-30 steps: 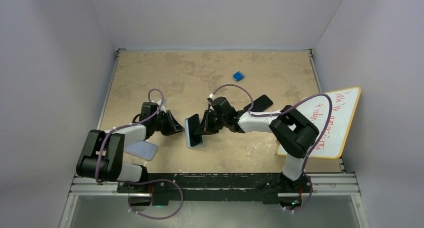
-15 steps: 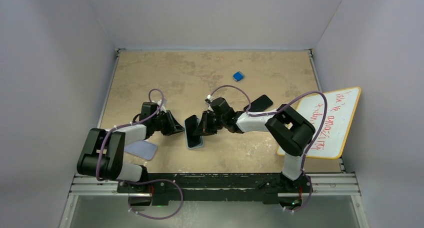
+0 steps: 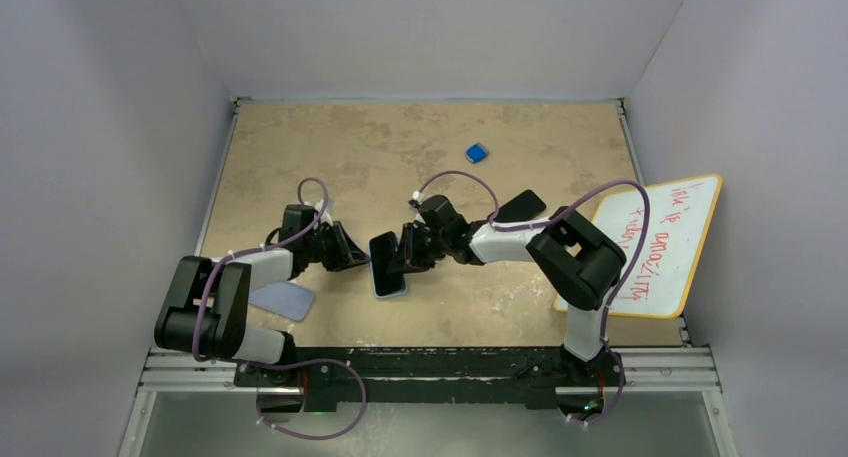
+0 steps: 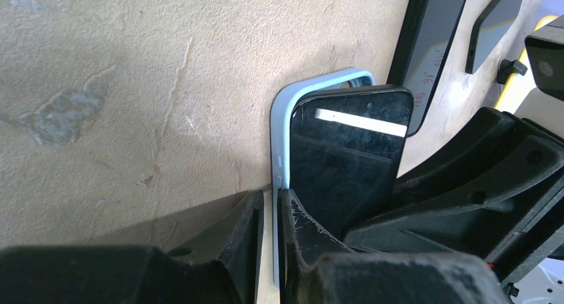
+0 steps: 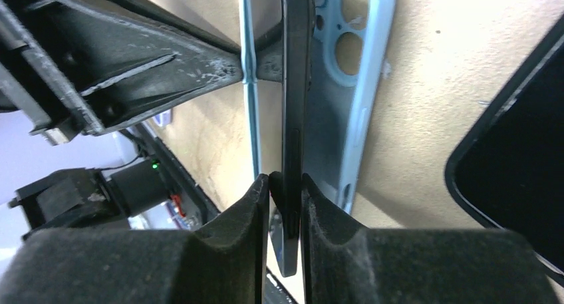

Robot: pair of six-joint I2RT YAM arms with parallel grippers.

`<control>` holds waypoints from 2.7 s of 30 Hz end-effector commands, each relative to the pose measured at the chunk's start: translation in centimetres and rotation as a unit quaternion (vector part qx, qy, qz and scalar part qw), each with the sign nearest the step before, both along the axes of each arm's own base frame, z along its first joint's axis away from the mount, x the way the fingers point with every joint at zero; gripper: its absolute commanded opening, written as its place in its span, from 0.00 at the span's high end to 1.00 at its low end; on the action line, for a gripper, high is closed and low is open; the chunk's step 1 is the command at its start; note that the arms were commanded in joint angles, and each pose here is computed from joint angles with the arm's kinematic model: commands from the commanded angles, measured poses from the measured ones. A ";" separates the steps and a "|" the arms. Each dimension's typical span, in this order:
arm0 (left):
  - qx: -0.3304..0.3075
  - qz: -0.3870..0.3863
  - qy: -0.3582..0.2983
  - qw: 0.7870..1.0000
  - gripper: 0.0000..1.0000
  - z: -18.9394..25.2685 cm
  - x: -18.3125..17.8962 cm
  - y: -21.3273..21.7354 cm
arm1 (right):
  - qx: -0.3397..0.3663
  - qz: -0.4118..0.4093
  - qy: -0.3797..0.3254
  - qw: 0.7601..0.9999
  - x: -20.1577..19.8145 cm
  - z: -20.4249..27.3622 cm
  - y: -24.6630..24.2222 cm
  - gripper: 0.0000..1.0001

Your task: Put the phone into the phone case

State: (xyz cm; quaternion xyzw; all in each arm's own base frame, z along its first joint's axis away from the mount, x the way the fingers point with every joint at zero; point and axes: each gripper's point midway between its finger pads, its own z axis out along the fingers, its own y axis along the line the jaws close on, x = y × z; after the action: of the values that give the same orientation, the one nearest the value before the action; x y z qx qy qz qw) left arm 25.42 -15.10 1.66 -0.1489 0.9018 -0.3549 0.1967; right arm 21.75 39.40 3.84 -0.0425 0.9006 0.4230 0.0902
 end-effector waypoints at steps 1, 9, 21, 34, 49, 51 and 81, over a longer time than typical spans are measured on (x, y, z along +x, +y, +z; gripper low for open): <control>-0.003 -0.008 -0.003 1.000 0.83 0.3 -0.1 -0.1 | -0.047 -0.012 -0.044 0.998 1.5 -0.3 -0.4 0.76; -0.006 -0.005 -0.022 1.000 0.75 1.7 0.4 -0.2 | -0.074 -0.016 -0.069 0.995 2.0 1.1 -1.5 0.66; -0.021 -0.015 -0.036 0.999 0.66 2.7 0.5 -0.6 | -0.089 -0.019 -0.090 0.992 2.3 2.1 -2.3 0.63; -0.081 -0.044 -0.028 0.995 0.62 2.9 0.0 -2.4 | -0.084 -0.010 -0.105 0.991 2.5 2.6 -2.1 0.75; -0.064 -0.059 -0.005 0.996 0.64 1.2 -0.9 -2.6 | -0.072 0.014 -0.099 0.992 1.7 1.7 -1.8 0.80; -0.055 -0.061 -0.001 0.997 0.64 1.1 -0.9 -2.4 | -0.069 0.012 -0.105 0.992 1.6 2.5 -1.9 0.73; -0.032 -0.069 0.033 0.997 0.73 0.4 -0.8 -2.0 | -0.003 0.003 -0.124 0.992 1.6 1.6 -0.5 0.14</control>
State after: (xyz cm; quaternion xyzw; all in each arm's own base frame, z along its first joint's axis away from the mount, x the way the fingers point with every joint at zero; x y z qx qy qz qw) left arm 24.08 -17.21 2.05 -0.1154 0.9005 -0.3986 0.1300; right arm 23.32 37.89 4.54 -0.0950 0.8949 0.3902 0.1946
